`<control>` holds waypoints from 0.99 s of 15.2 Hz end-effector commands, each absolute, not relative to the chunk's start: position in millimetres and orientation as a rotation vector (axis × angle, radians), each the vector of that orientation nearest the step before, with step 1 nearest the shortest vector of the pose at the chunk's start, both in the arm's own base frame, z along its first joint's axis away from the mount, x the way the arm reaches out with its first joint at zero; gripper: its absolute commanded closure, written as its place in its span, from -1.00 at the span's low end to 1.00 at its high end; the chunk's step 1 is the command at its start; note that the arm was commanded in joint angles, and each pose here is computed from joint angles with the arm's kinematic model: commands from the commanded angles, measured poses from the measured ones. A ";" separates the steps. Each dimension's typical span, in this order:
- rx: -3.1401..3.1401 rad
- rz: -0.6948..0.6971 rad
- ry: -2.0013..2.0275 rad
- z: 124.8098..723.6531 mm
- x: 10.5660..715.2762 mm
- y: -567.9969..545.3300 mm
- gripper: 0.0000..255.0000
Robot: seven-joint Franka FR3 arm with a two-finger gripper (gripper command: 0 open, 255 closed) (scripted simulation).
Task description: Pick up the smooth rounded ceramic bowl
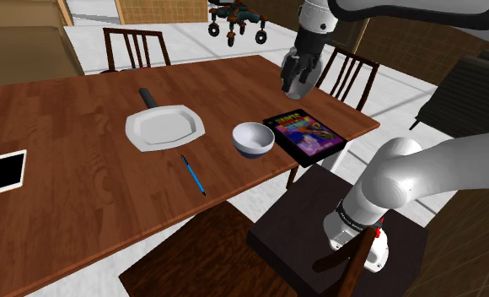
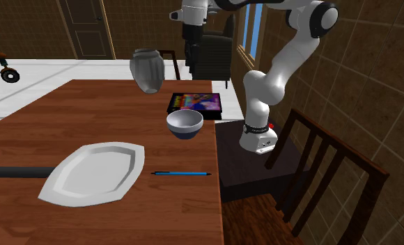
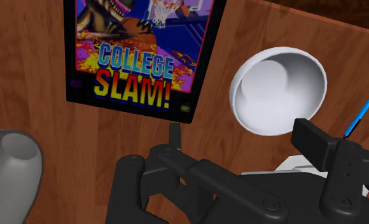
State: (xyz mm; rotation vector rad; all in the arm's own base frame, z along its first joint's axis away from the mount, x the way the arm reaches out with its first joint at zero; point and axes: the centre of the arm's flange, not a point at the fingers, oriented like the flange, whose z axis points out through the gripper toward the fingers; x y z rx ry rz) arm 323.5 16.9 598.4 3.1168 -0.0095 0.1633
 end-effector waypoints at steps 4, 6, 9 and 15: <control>3.142 0.137 0.012 563.0 340.7 22.4 -1.00; 3.159 0.120 0.026 539.4 351.7 26.7 -1.00; 3.184 0.093 0.048 503.8 367.7 33.9 -1.00; 3.208 0.067 0.069 454.2 382.1 41.8 -1.00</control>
